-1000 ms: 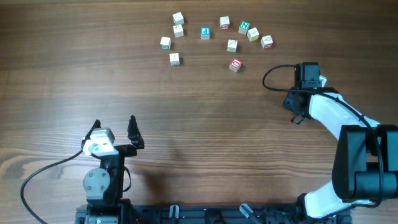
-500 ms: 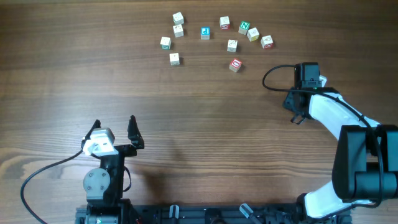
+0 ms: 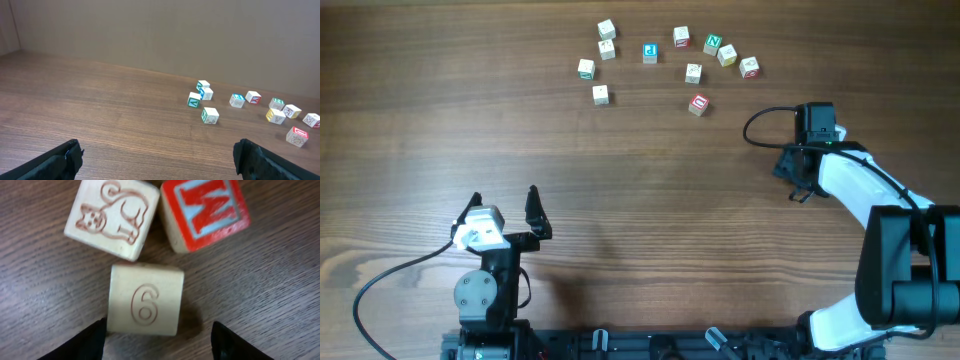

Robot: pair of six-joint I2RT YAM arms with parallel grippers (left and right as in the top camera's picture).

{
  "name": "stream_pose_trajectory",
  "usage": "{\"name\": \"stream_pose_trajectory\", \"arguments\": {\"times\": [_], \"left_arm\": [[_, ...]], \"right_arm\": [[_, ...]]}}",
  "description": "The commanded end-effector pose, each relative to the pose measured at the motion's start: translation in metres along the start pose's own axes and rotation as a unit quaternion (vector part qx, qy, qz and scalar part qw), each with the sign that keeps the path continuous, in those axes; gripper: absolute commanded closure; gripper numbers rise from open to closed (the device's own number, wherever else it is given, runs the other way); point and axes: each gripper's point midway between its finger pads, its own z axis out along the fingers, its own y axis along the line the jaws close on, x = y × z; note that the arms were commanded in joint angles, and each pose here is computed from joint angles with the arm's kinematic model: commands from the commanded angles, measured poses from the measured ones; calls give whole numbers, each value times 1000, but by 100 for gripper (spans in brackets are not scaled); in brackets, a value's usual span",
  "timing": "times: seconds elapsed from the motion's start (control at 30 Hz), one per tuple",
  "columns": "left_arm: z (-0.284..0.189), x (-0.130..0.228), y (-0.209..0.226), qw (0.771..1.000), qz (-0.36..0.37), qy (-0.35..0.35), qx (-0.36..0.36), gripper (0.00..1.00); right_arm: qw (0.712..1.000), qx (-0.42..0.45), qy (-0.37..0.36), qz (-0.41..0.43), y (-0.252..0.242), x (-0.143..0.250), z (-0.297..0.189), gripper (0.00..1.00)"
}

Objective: Form a circle

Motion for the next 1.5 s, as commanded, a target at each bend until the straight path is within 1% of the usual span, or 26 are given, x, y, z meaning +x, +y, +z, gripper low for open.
{"name": "stream_pose_trajectory", "arguments": {"times": [0.0, 0.13, 0.23, 0.27, 0.3, 0.4, 0.43, 0.5, 0.57, 0.63, 0.7, 0.87, 0.97, 1.07, 1.17, 1.23, 1.3, 1.47], "left_arm": [[0, 1, 0, 1000, 11, -1, 3, 0], [0, 1, 0, 1000, 11, -1, 3, 0], [0, 1, 0, 1000, 11, -1, 3, 0], [0, 1, 0, 1000, 11, -1, 3, 0], [0, 1, 0, 1000, 11, -1, 3, 0], [0, 1, 0, 1000, 11, -1, 3, 0], [0, 1, 0, 1000, 11, -1, 3, 0], [0, 1, 0, 1000, 11, -1, 3, 0], [0, 1, 0, 1000, 11, -1, 3, 0], [0, 1, 0, 1000, 11, -1, 3, 0], [0, 1, 0, 1000, 11, -1, 3, 0], [0, 1, 0, 1000, 11, -1, 3, 0], [0, 1, 0, 1000, 11, -1, 3, 0], [0, 1, 0, 1000, 11, -1, 3, 0], [0, 1, 0, 1000, 11, -1, 3, 0], [0, 1, 0, 1000, 11, -1, 3, 0], [0, 1, 0, 1000, 11, -1, 3, 0], [0, 1, 0, 1000, 11, -1, 3, 0]], "right_arm": [[999, -41, 19, -20, 9, 13, -10, 31], [998, -61, 18, -27, 10, 14, -33, 31], [994, -109, 13, -16, 16, 15, -69, 32], [992, -125, 12, -6, 18, 16, -79, 35], [990, -143, 11, 6, 21, 17, -89, 43], [982, -184, 11, 38, 27, 20, -112, 59], [979, -199, 11, 49, 30, 21, -119, 67], [976, -207, 12, 63, 31, 21, -124, 73], [976, -206, 14, 71, 31, 21, -123, 75], [975, -201, 20, 91, 32, 21, -119, 84], [975, -194, 19, 112, 37, 18, -112, 89], [980, -173, -19, 94, 57, 3, -92, 95], [983, -157, -35, 89, 67, -4, -72, 96], [982, -162, -42, 91, 76, -11, -57, 96], [979, -166, -70, 98, 80, -25, -55, 96], [978, -151, -87, 114, 74, -32, -55, 95], [977, -146, -92, 127, 72, -35, -55, 95], [978, -130, -101, 128, 67, -37, -53, 96]]}}
